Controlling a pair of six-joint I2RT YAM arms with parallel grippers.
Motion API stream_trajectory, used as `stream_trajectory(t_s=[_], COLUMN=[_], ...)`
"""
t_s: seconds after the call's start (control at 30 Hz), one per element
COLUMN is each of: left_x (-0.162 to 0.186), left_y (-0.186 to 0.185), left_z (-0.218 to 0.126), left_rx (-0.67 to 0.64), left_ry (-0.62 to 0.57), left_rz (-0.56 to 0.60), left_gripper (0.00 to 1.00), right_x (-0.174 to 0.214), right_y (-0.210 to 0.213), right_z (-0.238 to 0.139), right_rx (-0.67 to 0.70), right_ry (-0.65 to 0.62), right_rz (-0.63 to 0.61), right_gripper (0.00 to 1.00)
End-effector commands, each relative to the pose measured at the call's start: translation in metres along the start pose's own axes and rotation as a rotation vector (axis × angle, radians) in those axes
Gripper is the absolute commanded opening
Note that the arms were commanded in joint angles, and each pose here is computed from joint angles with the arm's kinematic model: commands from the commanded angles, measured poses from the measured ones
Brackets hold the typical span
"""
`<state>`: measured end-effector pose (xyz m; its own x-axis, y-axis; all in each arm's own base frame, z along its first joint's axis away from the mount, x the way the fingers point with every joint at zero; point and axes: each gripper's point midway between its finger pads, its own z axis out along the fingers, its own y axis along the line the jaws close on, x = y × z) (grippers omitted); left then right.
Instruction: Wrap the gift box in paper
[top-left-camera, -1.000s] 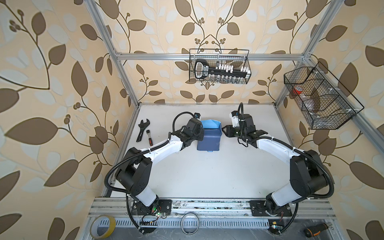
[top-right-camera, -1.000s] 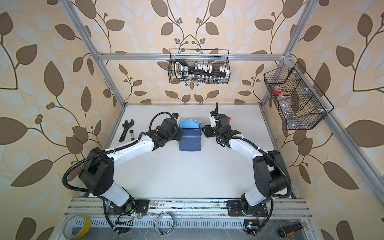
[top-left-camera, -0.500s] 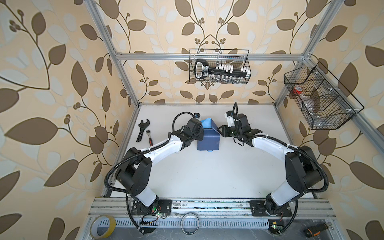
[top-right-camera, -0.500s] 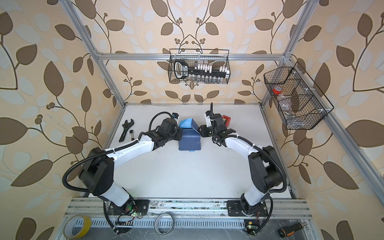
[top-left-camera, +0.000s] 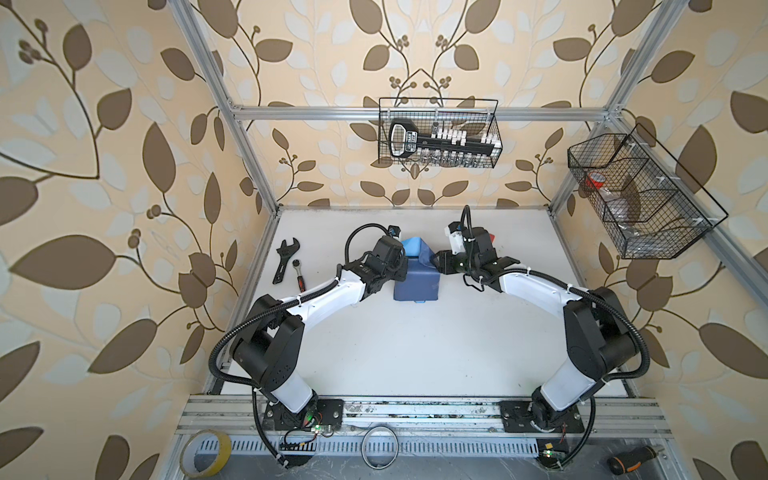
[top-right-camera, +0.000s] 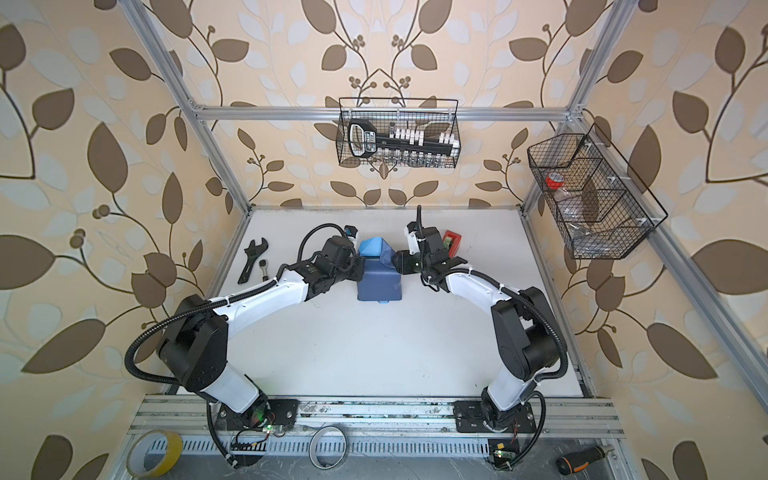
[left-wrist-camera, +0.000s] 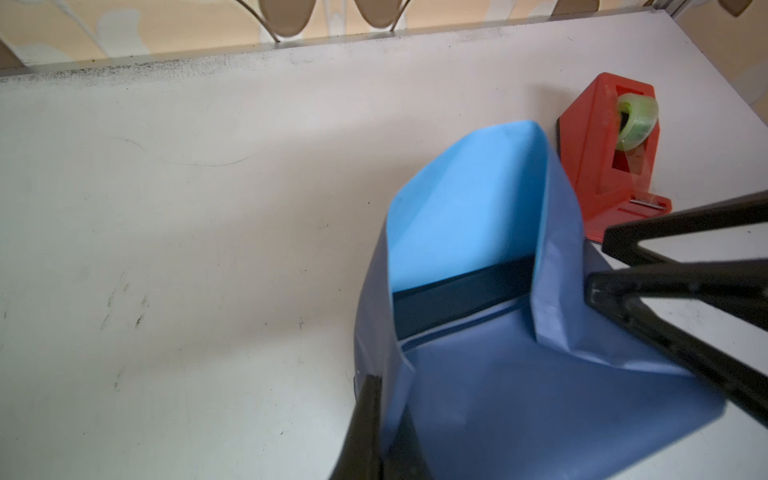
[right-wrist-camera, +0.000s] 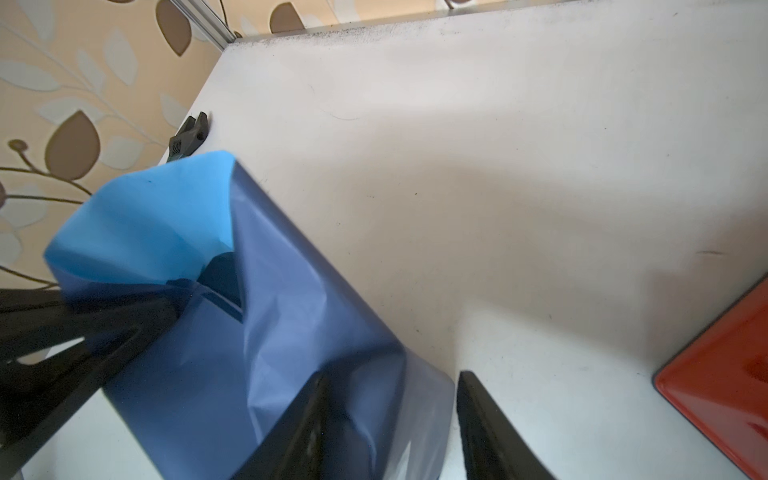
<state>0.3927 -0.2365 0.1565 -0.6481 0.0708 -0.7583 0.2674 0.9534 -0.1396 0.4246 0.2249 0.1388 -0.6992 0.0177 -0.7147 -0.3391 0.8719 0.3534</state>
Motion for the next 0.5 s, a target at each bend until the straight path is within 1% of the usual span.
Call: stream_trajectory(t_s=[0.0, 0.23, 0.27, 0.3, 0.37, 0.47], left_x=[-0.005, -0.011, -0.012, -0.013, -0.018, -0.028], left_y=[-0.009, -0.012, -0.014, -0.014, -0.016, -0.020], left_z=[-0.003, -0.008, -0.008, -0.009, -0.011, -0.022], left_rx=[0.031, 0.050, 0.056, 0.059, 0.070, 0.084], left_ry=[-0.015, -0.032, -0.034, -0.038, -0.047, -0.063], left_rz=[0.003, -0.009, -0.011, -0.014, -0.021, -0.026], left_gripper=[0.00, 0.00, 0.01, 0.06, 0.21, 0.35], right_x=[0.003, 0.025, 0.029, 0.032, 0.038, 0.042], right_y=[0.001, -0.011, -0.013, -0.013, -0.016, -0.017], right_z=[0.010, 0.011, 0.011, 0.012, 0.011, 0.011], right_rx=[-0.009, 0.019, 0.018, 0.018, 0.021, 0.022], right_ry=[0.027, 0.057, 0.061, 0.060, 0.065, 0.068], right_rz=[-0.008, 0.010, 0.015, 0.017, 0.023, 0.024], right_gripper=[0.52, 0.54, 0.53, 0.53, 0.52, 0.51])
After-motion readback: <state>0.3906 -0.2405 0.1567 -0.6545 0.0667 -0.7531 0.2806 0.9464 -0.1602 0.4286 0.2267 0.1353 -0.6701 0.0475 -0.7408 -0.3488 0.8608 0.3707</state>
